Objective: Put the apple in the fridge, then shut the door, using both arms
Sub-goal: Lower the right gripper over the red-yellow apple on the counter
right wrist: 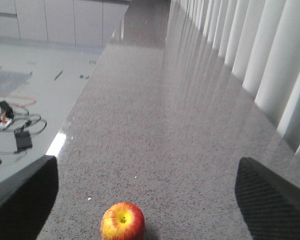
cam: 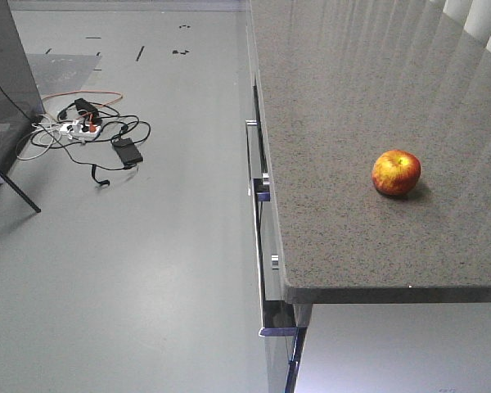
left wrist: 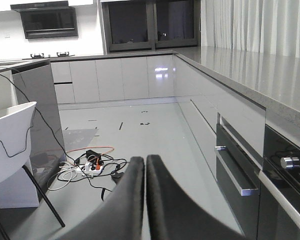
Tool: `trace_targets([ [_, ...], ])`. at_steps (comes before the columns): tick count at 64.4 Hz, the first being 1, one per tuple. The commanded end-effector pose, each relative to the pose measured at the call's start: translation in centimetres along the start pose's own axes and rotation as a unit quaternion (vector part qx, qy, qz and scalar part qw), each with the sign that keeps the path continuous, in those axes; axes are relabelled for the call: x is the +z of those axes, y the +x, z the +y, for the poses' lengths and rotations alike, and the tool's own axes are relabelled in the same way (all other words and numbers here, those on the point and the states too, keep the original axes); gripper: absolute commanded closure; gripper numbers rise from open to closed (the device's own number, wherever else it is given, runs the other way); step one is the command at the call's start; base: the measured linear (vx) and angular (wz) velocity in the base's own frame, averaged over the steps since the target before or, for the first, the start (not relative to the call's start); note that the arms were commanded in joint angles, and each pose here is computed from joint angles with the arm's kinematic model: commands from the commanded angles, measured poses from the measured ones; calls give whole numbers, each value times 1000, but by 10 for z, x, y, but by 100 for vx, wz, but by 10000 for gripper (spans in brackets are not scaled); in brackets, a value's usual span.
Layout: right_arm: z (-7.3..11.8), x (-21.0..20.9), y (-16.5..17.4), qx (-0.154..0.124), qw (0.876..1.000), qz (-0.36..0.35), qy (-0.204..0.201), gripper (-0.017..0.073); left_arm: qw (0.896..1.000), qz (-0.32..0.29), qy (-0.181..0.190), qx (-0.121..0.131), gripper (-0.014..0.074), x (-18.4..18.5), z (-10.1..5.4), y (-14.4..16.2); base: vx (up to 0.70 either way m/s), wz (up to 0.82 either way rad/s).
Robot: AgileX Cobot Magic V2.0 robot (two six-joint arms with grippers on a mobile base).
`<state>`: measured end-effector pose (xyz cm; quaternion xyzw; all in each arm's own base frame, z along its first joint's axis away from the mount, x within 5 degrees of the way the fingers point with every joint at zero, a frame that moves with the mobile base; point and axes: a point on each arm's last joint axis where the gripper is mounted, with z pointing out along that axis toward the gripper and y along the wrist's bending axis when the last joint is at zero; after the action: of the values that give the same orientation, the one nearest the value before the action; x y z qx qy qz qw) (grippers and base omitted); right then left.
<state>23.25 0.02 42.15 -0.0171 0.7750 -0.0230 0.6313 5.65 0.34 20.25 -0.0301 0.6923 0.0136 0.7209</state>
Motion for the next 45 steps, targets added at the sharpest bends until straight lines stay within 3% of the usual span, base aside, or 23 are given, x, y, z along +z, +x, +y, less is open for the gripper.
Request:
trace_targets([
  [1,1,23,-21,-3,1000,-17,-9,-114,998,-55,1,-8,600,-2,0,-14,0,0],
  [22,16,131,0,27,993,85,-73,-104,998,-55,1,-8,600,-2,0,-14,0,0],
  [45,19,205,42,47,986,146,-69,-100,998,-55,1,-9,600,-2,0,-14,0,0],
])
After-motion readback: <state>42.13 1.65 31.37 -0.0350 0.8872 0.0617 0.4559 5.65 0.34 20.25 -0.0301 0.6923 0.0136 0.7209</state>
